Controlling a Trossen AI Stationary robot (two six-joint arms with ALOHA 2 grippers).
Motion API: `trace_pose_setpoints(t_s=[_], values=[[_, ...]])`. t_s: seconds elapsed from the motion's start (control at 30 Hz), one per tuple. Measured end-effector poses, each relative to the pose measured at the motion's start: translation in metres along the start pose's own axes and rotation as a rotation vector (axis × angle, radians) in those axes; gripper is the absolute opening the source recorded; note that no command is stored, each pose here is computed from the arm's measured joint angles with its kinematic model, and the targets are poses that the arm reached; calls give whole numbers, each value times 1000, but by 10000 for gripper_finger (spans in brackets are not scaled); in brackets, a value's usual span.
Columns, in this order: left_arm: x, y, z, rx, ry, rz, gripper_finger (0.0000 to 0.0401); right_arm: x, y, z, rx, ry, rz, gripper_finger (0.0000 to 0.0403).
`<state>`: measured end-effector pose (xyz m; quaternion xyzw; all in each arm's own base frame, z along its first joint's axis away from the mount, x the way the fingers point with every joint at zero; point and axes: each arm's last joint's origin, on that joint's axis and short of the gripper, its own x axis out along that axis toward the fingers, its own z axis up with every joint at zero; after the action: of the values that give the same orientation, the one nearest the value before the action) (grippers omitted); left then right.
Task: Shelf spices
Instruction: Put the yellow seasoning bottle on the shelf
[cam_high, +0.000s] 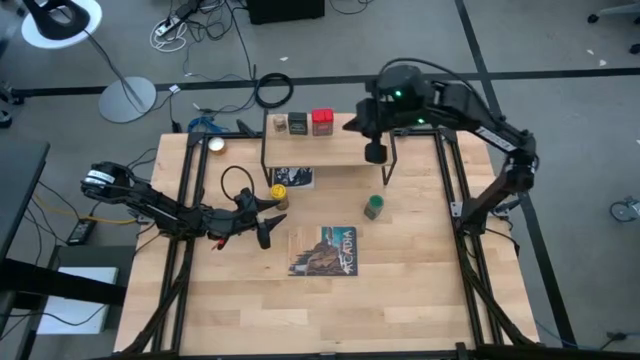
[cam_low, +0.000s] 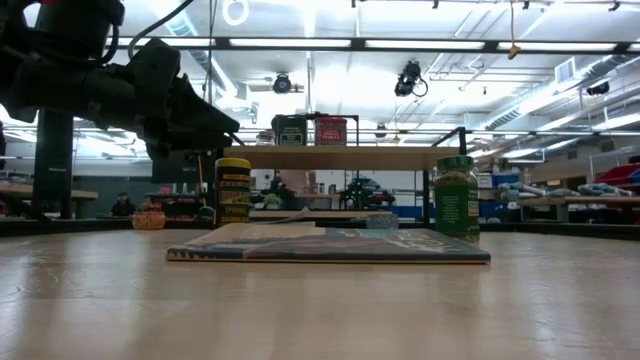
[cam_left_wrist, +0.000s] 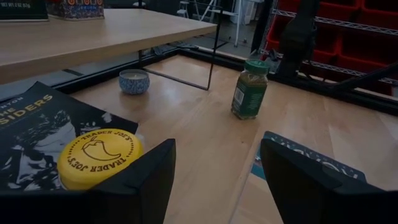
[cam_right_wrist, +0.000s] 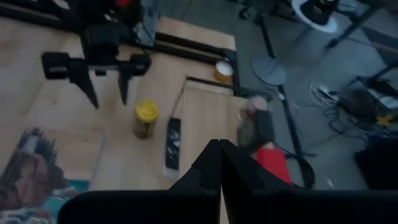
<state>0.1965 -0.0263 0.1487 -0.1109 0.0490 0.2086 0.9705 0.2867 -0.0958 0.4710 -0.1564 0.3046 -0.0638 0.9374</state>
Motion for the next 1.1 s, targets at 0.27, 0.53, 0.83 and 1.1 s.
trace_pose_setpoints(t_s=[0.27, 0.53, 0.83, 1.1], values=[[0, 0, 0, -19, 4, 1, 239, -34, 13, -27, -9, 54, -118, 0], [32, -24, 54, 138, -80, 51, 239, -43, 37, -72, -9, 22, -121, 0], [59, -47, 144, 324, 267, 239, 275, -45, 56, -112, 85, 38, -146, 20], [39, -27, 187, 449, 592, 343, 321, -44, 69, -115, 115, -15, -161, 105]])
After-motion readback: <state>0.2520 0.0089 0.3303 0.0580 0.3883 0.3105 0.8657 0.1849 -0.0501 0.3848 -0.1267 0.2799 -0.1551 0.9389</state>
